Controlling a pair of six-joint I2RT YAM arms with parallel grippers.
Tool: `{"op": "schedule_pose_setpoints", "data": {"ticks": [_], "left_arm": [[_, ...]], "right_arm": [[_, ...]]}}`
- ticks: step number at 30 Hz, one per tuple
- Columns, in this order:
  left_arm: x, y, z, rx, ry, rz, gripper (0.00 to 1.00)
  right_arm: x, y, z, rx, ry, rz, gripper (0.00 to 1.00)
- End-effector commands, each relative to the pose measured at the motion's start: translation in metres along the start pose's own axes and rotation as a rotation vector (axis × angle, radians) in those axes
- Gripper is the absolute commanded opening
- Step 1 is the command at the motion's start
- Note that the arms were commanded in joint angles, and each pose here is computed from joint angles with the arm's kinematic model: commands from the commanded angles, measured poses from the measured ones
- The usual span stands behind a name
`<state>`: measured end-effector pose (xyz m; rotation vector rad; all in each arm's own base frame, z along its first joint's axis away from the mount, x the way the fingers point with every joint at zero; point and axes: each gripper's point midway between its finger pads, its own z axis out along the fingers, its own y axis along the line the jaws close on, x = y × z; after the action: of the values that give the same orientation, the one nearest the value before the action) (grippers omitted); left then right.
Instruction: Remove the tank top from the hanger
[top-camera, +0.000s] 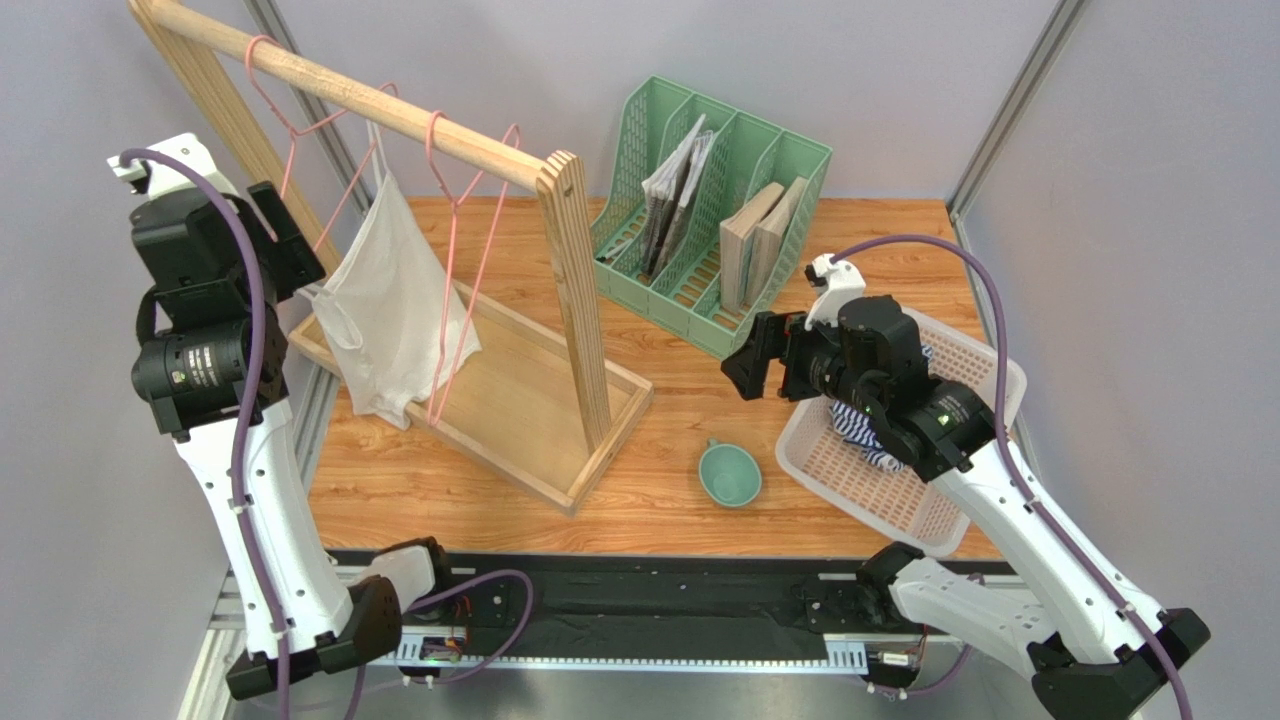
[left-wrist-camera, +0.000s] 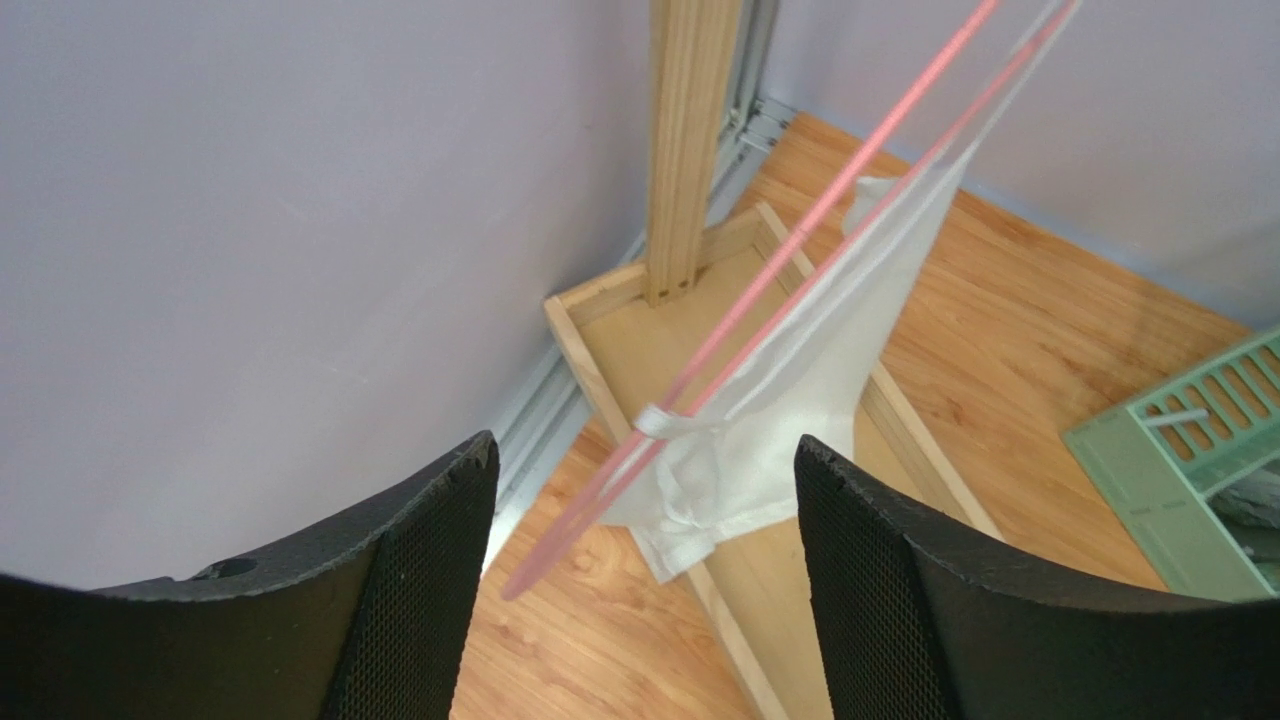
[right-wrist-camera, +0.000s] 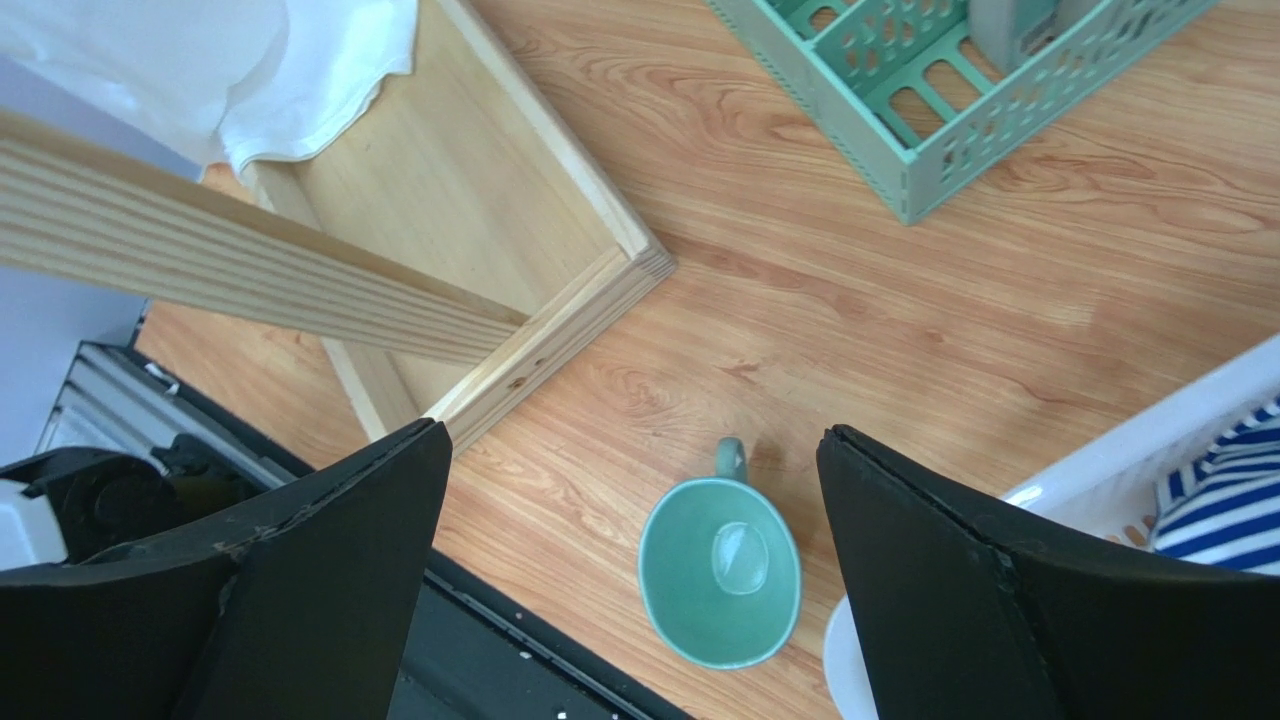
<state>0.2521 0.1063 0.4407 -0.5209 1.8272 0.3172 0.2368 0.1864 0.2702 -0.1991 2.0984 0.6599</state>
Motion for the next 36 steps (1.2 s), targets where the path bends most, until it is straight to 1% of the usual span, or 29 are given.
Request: {"op": "schedule_pose_setpoints", "data": {"ticks": [1,3,6,9,13,16,19,22,23,24,28,31,36], "left_arm": [[-0.018,0.004,0.003,0.028,-0.072,0.072,0.76],[-0.012,-0.004,0.012,0.07,-0.052,0.075,0.76],[-0.004,-0.004,0.028,0.07,-0.001,0.061,0.75],[-0.001,-0.006,0.038,0.104,0.002,0.05,0.75],[0.008,0.003,0.053,0.061,0.021,0.053,0.77],[0.015,0.001,0.062,0.069,0.035,0.049,0.76],[0.024,-0.012,0.065,0.136,0.04,0.031,0.74],[0.027,-0.019,0.063,0.177,0.018,0.002,0.68],[0.03,-0.02,0.06,0.185,0.013,-0.005,0.62],[0.027,-0.024,0.059,0.205,-0.004,-0.011,0.59],[0.027,-0.029,0.052,0.232,-0.021,-0.032,0.51],[0.026,-0.033,0.048,0.261,-0.029,-0.04,0.49],[0.021,-0.039,0.044,0.291,-0.035,-0.044,0.51]], "right_arm": [[-0.004,0.019,-0.003,-0.109,-0.017,-0.027,1.0],[-0.005,0.02,-0.006,-0.114,-0.028,-0.029,1.0],[-0.006,0.023,-0.012,-0.132,-0.042,-0.034,1.0],[-0.007,0.026,-0.017,-0.156,-0.06,-0.038,1.0],[-0.007,0.029,-0.02,-0.175,-0.064,-0.041,1.0],[-0.006,0.031,-0.019,-0.189,-0.063,-0.043,1.0],[-0.005,0.032,-0.018,-0.194,-0.057,-0.041,1.0],[-0.005,0.032,-0.017,-0.193,-0.056,-0.041,1.0],[-0.006,0.032,-0.018,-0.194,-0.057,-0.041,1.0],[-0.006,0.032,-0.018,-0.194,-0.059,-0.041,1.0],[-0.006,0.031,-0.018,-0.187,-0.06,-0.041,1.0],[-0.005,0.03,-0.015,-0.18,-0.057,-0.04,1.0],[-0.006,0.029,-0.015,-0.176,-0.055,-0.039,1.0]]}}
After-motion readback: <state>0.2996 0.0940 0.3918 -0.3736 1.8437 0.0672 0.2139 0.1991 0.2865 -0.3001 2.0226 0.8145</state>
